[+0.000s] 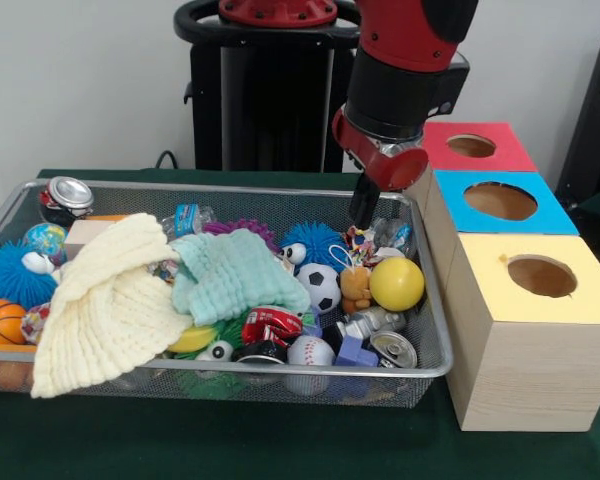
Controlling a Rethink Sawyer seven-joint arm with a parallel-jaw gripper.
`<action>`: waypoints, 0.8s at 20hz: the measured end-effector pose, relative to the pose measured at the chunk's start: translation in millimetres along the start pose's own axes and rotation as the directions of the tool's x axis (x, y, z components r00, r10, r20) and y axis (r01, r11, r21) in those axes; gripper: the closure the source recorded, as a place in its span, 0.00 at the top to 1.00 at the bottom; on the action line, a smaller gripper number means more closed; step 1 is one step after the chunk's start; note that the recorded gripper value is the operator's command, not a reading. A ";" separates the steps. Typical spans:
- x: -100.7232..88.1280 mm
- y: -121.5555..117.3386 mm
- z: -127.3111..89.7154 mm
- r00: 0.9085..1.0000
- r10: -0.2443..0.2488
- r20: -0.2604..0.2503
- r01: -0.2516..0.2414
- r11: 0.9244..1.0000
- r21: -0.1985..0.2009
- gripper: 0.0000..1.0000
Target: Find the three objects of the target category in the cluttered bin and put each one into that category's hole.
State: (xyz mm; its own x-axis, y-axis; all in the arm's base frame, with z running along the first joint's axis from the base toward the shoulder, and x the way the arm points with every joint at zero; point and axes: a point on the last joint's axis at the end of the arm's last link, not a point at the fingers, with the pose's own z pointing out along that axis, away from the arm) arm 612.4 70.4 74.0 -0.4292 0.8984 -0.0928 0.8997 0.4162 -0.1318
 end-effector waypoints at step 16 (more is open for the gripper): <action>-6.5 4.5 1.2 1.000 0.001 0.011 -0.001 1.000 -0.004 1.00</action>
State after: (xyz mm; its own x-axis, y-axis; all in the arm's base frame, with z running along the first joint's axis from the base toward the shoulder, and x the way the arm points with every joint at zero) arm 619.2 66.2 72.8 -0.4295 0.8971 -0.1038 0.9002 0.4162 -0.1279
